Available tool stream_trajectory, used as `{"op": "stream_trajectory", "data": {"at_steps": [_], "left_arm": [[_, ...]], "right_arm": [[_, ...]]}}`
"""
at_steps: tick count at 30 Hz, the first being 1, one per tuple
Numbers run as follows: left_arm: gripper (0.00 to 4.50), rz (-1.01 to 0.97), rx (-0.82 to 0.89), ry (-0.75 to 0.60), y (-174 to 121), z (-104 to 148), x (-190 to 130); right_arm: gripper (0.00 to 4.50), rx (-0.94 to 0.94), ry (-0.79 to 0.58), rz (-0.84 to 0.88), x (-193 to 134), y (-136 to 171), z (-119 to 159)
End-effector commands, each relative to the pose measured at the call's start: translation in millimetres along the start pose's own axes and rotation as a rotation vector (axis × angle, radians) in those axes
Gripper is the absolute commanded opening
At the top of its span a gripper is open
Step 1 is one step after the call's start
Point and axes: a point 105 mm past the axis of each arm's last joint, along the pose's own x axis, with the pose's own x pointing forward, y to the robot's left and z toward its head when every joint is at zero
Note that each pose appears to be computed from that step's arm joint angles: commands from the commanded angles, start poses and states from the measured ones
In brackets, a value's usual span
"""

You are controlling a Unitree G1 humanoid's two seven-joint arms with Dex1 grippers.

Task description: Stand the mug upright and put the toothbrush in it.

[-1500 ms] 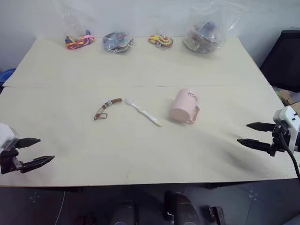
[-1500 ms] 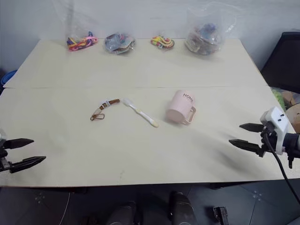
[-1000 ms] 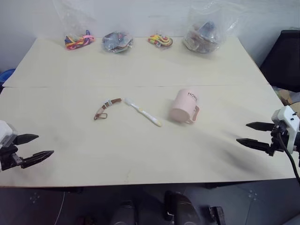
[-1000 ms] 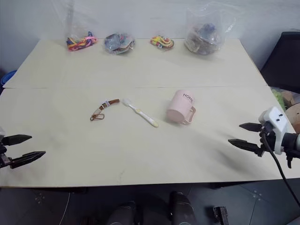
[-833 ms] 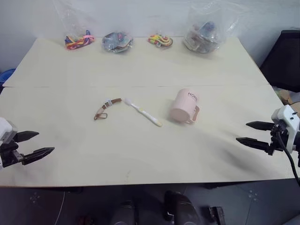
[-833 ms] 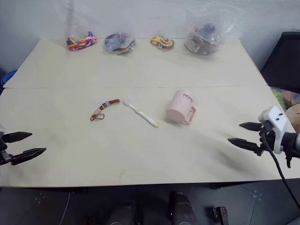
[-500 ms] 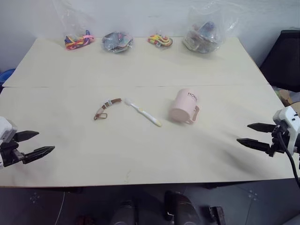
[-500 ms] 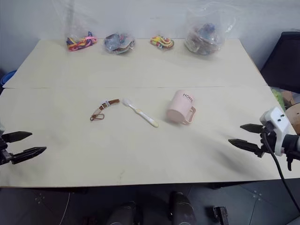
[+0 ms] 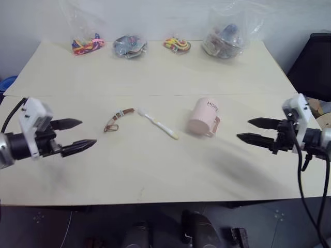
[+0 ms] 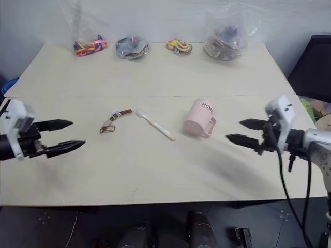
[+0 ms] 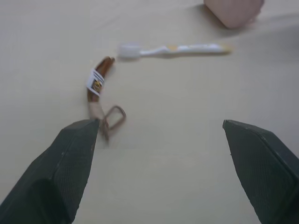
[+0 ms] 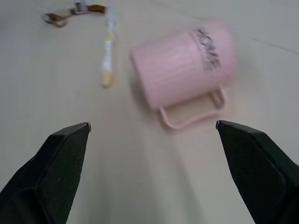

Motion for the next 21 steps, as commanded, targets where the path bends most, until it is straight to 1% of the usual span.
{"op": "stream_trajectory", "data": {"at_steps": [1, 4, 7, 9, 12, 15, 18, 19, 21], "left_arm": [[4.48, 0.163, -0.002, 0.022, 27.2, 4.0, 27.4], [4.48, 0.183, -0.024, 0.069, 31.4, -0.9, 59.7], [4.48, 0.164, -0.027, 0.092, 29.4, -5.9, 81.6], [4.48, 0.138, -0.085, 0.104, 26.2, -12.2, 96.6], [4.48, 0.179, -0.121, 0.18, 31.5, -30.3, 108.0], [4.48, 0.152, -0.154, 0.178, 28.3, -35.8, 115.7], [3.88, 0.136, -0.167, 0.164, 25.4, -37.7, 119.4], [3.59, 0.131, -0.173, 0.165, 24.1, -38.5, 119.9], [2.88, 0.133, -0.187, 0.171, 23.6, -41.0, 119.5]], "right_arm": [[4.5, -0.15, -0.073, 0.129, 7.1, 35.8, 34.3], [4.5, -0.222, -0.087, 0.202, 11.6, 54.5, 45.4], [4.5, -0.243, -0.115, 0.237, 13.9, 63.4, 54.4], [4.5, -0.261, -0.131, 0.254, 15.2, 68.2, 60.0], [4.5, -0.288, -0.144, 0.269, 15.9, 74.1, 64.9], [4.5, -0.294, -0.154, 0.28, 14.9, 78.2, 67.1], [4.5, -0.295, -0.158, 0.279, 13.0, 79.2, 67.1], [4.5, -0.295, -0.158, 0.278, 12.1, 79.1, 66.7], [4.5, -0.297, -0.159, 0.274, 11.9, 78.1, 66.0]]}}
